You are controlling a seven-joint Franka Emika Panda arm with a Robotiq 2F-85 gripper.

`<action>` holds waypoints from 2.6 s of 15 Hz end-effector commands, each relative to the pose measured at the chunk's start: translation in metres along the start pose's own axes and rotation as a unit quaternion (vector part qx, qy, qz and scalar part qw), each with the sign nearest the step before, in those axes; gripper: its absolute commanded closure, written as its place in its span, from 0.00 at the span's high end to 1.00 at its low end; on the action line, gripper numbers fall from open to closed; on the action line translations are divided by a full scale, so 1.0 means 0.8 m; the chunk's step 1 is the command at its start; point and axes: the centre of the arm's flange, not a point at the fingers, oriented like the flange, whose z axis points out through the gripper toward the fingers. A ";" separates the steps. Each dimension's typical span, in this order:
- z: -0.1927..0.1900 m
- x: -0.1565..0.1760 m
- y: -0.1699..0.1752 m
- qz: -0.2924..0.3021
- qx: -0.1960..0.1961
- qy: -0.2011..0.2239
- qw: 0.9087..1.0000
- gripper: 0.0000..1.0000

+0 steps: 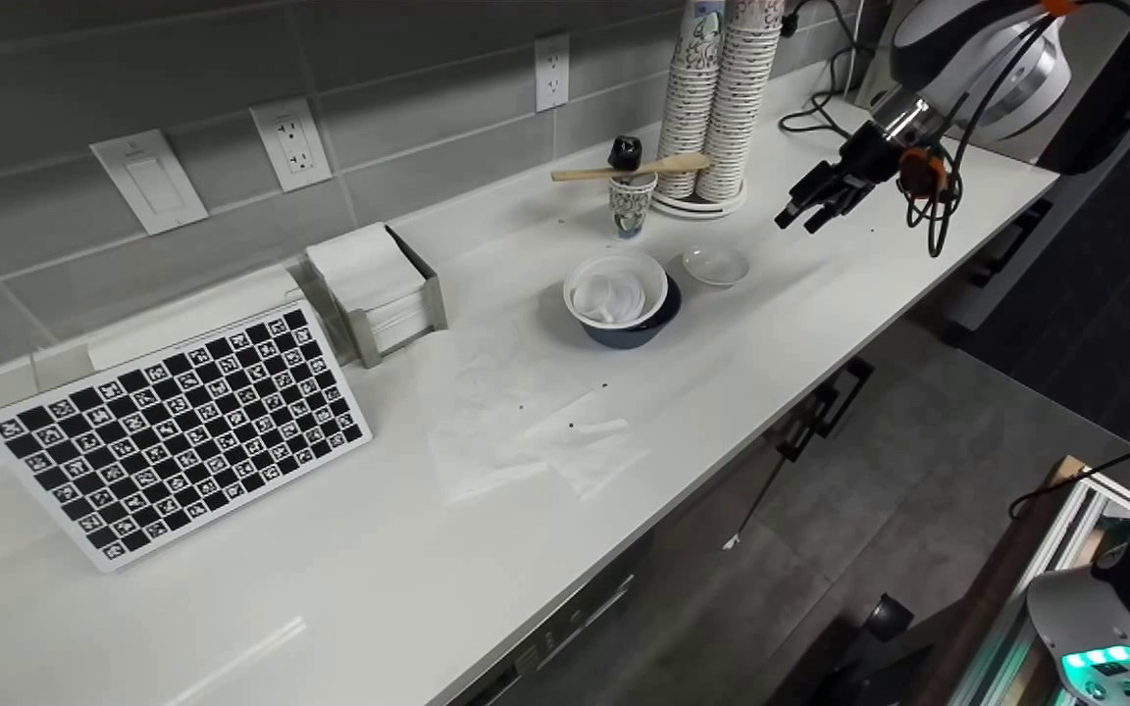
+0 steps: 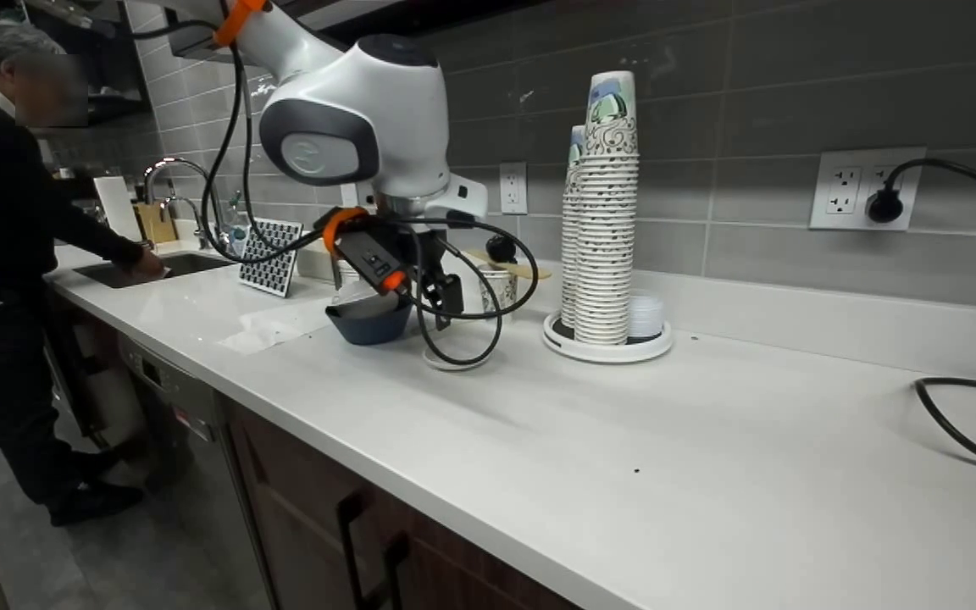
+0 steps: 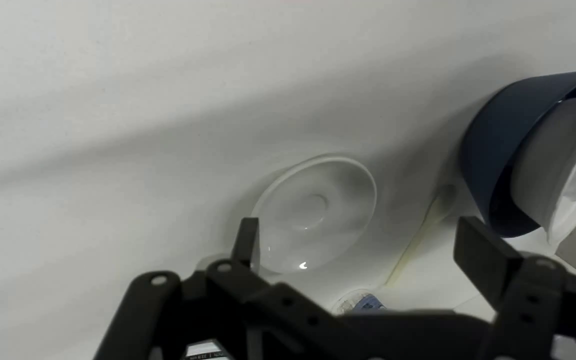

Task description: Put the white plate in the blue bowl.

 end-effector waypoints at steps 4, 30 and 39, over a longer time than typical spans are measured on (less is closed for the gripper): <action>0.039 0.055 0.093 0.106 0.137 -0.037 0.984 1.00; 0.178 0.126 0.160 0.228 0.236 -0.116 0.937 0.61; 0.192 0.129 0.157 0.223 0.198 -0.110 0.948 0.20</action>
